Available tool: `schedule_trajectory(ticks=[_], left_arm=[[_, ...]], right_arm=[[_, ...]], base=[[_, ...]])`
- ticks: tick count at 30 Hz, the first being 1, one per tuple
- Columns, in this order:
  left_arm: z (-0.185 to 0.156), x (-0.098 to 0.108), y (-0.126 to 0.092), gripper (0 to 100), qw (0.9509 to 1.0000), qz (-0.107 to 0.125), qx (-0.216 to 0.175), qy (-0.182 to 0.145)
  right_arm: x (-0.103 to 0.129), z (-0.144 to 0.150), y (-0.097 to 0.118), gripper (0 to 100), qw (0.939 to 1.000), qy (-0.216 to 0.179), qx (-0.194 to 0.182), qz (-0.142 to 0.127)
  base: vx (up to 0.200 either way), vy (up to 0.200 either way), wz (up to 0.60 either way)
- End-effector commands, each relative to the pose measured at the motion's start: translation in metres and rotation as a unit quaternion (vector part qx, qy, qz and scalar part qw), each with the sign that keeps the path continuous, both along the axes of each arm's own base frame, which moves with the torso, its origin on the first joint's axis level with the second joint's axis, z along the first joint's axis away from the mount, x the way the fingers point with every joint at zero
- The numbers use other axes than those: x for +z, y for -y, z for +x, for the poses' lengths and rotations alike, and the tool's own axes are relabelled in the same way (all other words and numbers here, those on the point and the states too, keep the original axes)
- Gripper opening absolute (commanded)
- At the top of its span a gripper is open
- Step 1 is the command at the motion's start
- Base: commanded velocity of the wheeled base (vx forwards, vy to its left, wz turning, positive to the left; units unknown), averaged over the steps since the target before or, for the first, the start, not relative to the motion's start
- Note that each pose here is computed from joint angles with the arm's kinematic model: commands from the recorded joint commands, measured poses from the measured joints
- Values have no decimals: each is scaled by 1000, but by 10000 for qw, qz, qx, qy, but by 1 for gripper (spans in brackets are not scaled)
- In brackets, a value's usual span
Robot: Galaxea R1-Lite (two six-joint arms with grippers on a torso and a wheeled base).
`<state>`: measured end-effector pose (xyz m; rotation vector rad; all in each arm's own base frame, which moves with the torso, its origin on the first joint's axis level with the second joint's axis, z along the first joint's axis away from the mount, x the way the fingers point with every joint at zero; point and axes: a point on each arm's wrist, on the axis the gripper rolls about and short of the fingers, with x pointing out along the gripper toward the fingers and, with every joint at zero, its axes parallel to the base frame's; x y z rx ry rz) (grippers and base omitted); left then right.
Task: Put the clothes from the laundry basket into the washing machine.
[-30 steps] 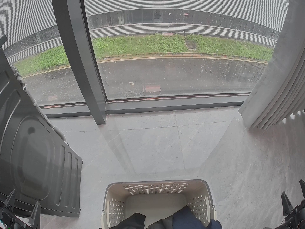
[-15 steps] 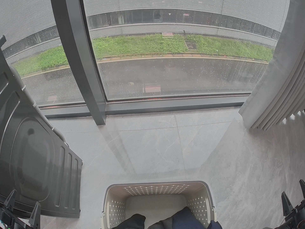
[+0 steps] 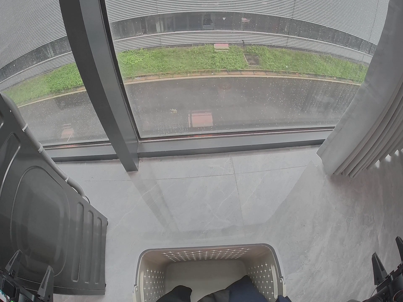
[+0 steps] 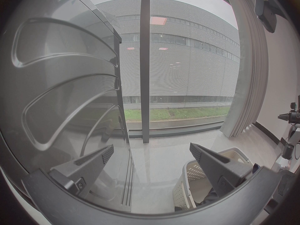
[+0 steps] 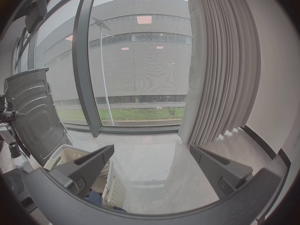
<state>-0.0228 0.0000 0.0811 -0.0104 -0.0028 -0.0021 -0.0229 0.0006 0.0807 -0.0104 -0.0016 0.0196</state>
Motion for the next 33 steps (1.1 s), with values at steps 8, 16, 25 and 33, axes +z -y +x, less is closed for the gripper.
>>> schedule_trajectory(ticks=[8, 16, 25, 33], left_arm=[[0, -5, 0, 100, 10000, -2, 3, 2], [0, -5, 0, 100, 10000, -2, 3, 2], [0, -5, 0, 100, 10000, -2, -5, 2], [0, -5, 0, 100, 10000, -2, 3, 2]], right_arm=[[-5, 0, 0, 100, 10000, -23, 2, -1], [-5, 0, 0, 100, 10000, -23, 2, -1], [-5, 0, 0, 100, 10000, -23, 2, -1], [-5, 0, 0, 100, 10000, -23, 2, -1]], base=[[0, 0, 0], [0, 0, 0], [0, 0, 0], [0, 0, 0]])
